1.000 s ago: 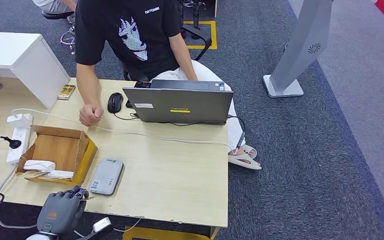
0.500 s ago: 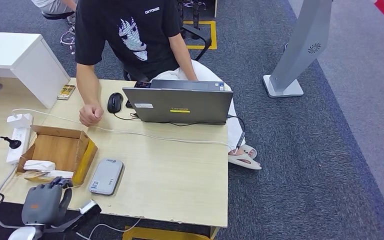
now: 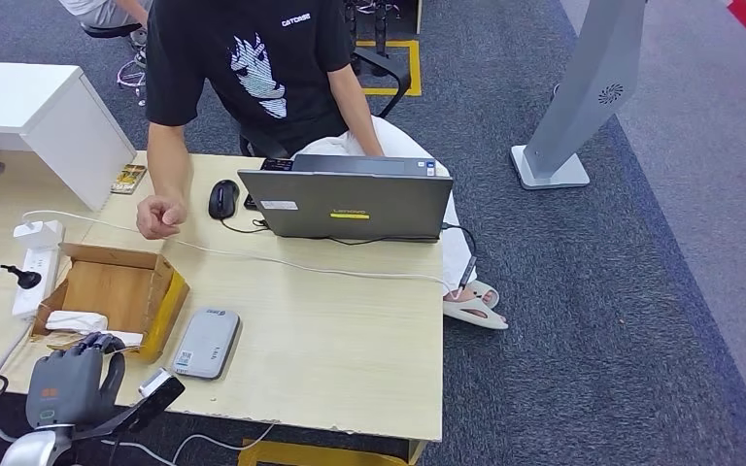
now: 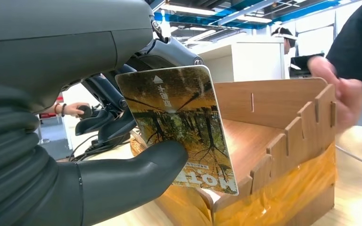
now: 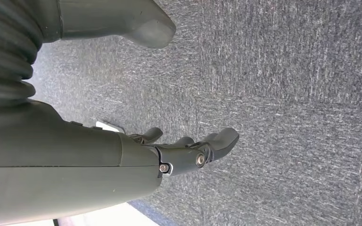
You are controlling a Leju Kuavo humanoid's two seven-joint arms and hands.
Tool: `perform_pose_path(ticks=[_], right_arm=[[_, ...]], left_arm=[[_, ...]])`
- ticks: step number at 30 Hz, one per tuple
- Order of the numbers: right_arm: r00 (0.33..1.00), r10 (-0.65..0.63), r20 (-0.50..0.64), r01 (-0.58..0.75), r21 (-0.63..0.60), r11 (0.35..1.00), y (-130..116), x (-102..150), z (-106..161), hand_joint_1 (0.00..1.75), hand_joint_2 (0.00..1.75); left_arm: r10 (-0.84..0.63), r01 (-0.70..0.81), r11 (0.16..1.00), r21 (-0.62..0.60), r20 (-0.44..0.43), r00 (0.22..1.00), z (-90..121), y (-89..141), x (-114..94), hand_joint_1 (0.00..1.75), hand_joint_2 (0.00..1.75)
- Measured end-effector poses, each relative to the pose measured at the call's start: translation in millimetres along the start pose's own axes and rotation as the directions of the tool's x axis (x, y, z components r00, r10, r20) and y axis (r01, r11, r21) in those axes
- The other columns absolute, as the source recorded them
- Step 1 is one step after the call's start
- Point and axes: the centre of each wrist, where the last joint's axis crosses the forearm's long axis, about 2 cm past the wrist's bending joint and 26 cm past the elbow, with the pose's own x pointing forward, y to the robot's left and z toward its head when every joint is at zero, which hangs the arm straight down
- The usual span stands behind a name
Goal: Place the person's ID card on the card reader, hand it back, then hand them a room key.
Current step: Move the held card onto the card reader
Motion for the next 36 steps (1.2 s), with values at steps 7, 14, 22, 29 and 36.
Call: perform_pose_path(ticks=[7,14,22,29,36], right_arm=[[1.0,0.0,-0.001,0.0,0.001,1.0,-0.7,0.1,0.2,0.0,1.75],[1.0,0.0,-0.01,0.0,0.007,1.0,-2.4,0.1,0.6,0.0,1.75],[1.0,0.002,-0.005,-0.002,0.001,1.0,-2.8,0.5,0.7,0.0,1.75],[1.0,0.012,0.004,-0.012,-0.011,1.0,-2.7,3.1,0.5,0.0,1.75],[1.0,0.022,0.003,-0.022,-0.016,1.0,-3.3,5.2,0.1,0.0,1.75]], left_arm=[[0.083,-0.089,0.995,-0.05,-0.121,0.989,-11.9,5.7,2.4,1.51,1.75],[0.018,-0.034,0.995,-0.092,-0.177,0.984,-21.6,13.9,5.6,1.71,1.75],[-0.013,-0.001,0.996,-0.086,-0.158,0.987,-27.3,15.9,9.2,1.75,1.75],[-0.055,0.047,0.997,-0.065,-0.128,0.99,-40.9,16.4,19.6,1.75,1.75],[-0.062,0.058,0.997,-0.049,-0.085,0.994,-52.7,15.7,30.1,1.75,1.75]])
